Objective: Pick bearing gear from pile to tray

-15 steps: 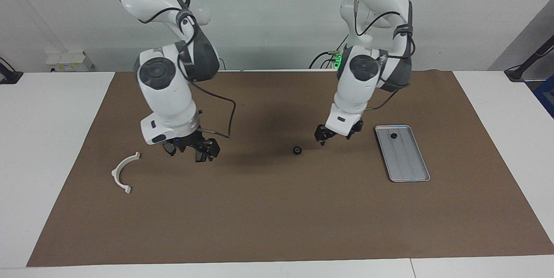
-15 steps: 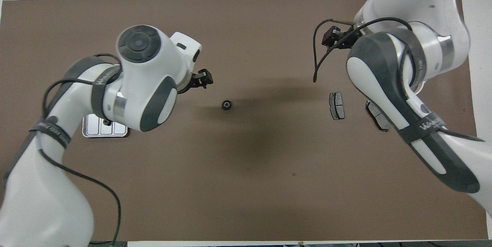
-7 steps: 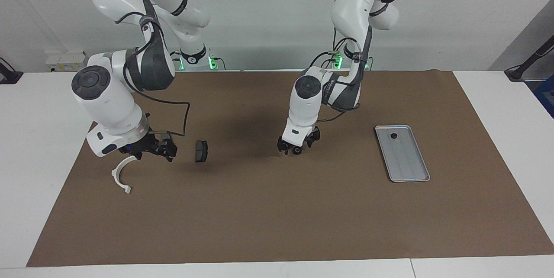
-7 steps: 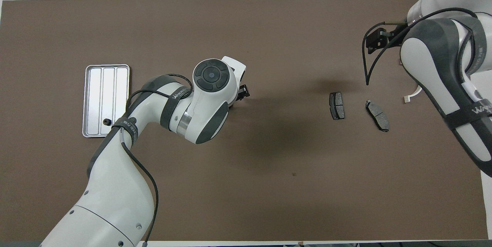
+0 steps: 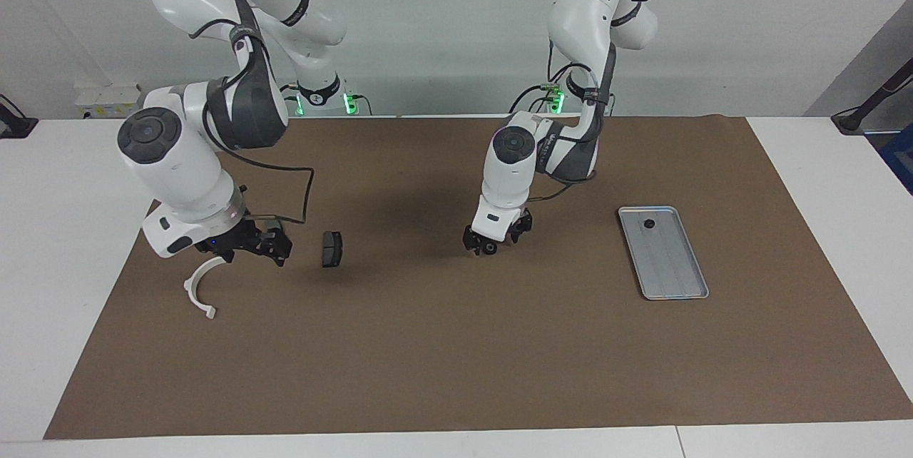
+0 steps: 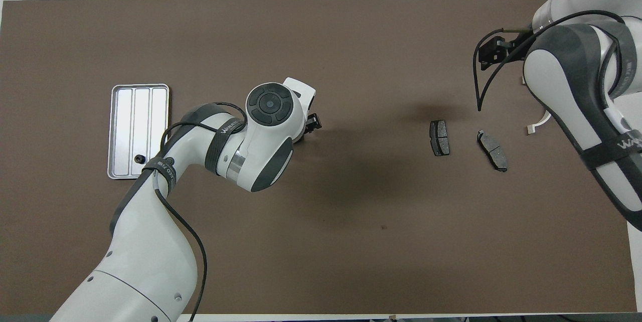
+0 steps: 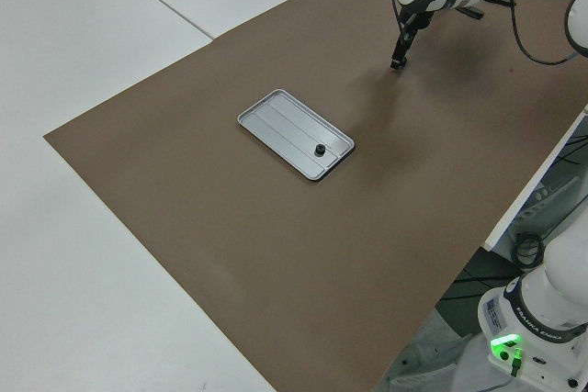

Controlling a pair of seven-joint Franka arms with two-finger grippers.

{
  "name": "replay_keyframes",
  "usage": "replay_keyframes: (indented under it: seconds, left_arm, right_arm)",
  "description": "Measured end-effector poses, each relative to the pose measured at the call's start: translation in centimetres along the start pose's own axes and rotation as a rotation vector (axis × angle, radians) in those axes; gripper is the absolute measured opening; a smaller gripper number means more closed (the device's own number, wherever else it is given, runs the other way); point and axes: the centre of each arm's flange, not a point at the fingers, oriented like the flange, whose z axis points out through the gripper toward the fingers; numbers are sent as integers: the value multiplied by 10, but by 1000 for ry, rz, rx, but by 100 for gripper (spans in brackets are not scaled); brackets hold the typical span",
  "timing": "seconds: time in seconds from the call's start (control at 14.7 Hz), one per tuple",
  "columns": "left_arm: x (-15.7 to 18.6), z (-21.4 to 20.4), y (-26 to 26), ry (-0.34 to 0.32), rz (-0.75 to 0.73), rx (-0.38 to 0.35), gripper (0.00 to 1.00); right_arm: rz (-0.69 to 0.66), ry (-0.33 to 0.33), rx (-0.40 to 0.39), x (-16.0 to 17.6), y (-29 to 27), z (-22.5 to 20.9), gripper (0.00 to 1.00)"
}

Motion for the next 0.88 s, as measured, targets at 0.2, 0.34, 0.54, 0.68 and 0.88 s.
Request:
replay_keyframes:
  seconds: [0.2, 0.34, 0.54, 0.68, 0.88]
  left_arm:
    - [-3, 3, -2, -3, 1, 2, 80]
    - [-5, 5, -3, -3, -4, 2, 72]
    - [-6, 6, -2, 0, -23, -3, 61]
    - [-8, 7, -1, -2, -46, -2, 56]
    - [-9, 4, -2, 1, -66, -5, 34]
  right_arm:
    - [3, 22, -42, -9, -3, -16, 100]
    - [3, 23, -41, -23, -13, -29, 100]
    - [-59, 40, -22, -50, -4, -58, 100]
    - [-65, 62, -32, -71, 6, -79, 100]
    - [-73, 96, -50, -110, 4, -109, 100]
